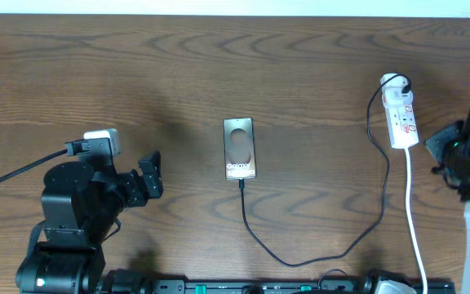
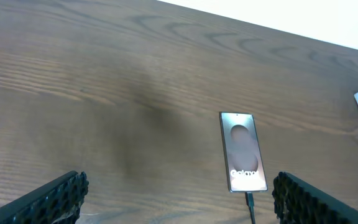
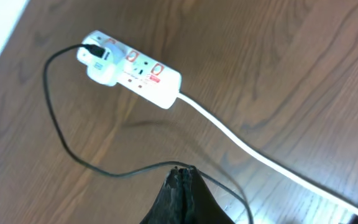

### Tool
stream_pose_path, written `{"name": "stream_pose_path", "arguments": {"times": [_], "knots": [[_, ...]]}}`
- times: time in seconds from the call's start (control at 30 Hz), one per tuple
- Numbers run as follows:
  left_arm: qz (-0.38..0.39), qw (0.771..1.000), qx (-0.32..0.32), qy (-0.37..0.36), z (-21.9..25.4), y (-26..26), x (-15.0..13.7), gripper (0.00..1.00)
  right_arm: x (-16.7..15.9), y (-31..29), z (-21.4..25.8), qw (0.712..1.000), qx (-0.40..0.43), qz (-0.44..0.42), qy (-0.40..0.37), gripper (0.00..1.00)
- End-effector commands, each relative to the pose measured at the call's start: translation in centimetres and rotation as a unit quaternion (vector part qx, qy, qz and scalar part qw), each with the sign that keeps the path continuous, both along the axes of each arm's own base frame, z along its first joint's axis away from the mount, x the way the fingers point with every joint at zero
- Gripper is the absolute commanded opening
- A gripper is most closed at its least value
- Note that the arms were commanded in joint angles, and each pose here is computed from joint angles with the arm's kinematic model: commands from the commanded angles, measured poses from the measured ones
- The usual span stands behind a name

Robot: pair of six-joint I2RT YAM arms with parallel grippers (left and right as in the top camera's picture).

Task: Plug charger to phone and switch on socket
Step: 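Move the right gripper over the white power strip's switch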

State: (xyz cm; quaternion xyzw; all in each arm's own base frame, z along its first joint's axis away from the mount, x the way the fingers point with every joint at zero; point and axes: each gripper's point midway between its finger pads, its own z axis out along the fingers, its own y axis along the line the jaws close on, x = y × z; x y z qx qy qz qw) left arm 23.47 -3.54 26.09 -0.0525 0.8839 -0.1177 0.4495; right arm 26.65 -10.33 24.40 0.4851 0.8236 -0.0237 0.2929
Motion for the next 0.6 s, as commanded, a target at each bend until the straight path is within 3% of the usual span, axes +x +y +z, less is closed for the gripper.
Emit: {"name": "stream_pose_path", "arguments": {"times": [0.0, 0.57], "knots": [[0.005, 1.0, 0.006, 0.001, -0.2, 0.3, 0.0, 0.97, 1.9, -0.9, -1.8, 0.999, 0.049, 0.005, 0.012, 0.01], [0.005, 1.0, 0.006, 0.001, -0.2, 0.3, 0.0, 0.97, 10.7, -4.7, -6.3, 0.986, 0.14, -0.005, 0.092, 0.01]]}}
